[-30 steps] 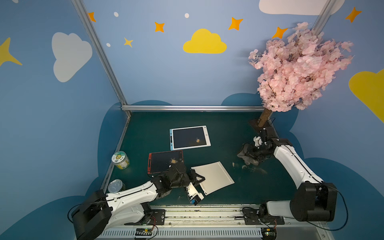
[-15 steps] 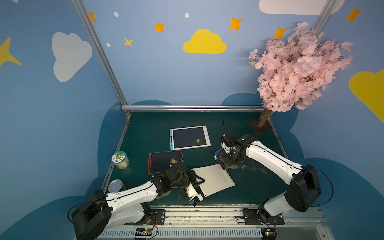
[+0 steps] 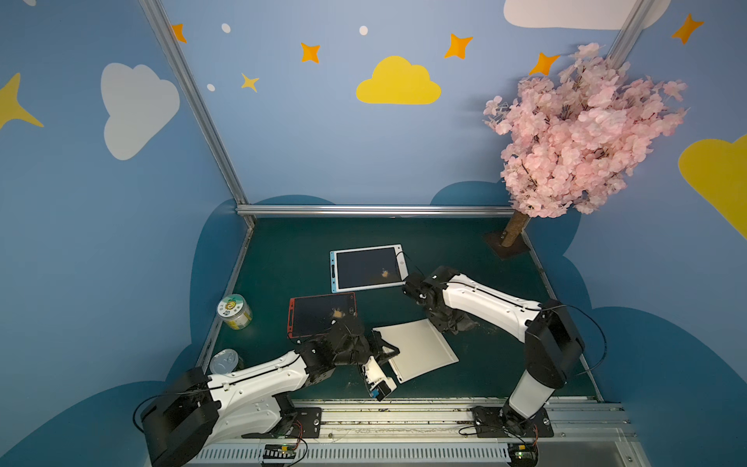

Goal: Wipe the drawing tablet
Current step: Wipe the dirt from the drawing tablet.

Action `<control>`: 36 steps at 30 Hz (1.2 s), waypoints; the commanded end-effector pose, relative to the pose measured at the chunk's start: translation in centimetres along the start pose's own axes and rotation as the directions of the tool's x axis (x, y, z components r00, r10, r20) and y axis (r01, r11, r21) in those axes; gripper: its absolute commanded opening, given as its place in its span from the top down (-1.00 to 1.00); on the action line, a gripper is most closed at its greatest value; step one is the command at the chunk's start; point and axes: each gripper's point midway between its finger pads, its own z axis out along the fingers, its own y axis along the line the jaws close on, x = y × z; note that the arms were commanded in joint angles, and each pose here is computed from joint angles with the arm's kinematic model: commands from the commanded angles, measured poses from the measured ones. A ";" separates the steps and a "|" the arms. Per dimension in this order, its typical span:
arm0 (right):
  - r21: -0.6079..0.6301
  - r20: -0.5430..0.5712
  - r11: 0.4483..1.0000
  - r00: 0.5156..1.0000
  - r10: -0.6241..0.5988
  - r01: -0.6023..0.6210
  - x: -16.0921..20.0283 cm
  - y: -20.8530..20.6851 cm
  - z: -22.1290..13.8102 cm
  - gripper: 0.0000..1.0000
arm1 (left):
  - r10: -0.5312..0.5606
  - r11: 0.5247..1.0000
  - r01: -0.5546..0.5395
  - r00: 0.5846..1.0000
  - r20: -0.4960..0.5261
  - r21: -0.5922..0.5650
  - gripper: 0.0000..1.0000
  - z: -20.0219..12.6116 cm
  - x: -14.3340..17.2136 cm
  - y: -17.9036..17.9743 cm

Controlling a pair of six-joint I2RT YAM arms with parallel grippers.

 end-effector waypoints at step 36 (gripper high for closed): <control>-0.720 -0.059 0.694 0.994 -0.092 0.021 1.8 11.5 -2.1 1.00 | -0.028 0.999 0.029 0.999 0.028 -0.013 0.94 -0.2 -0.6 1.0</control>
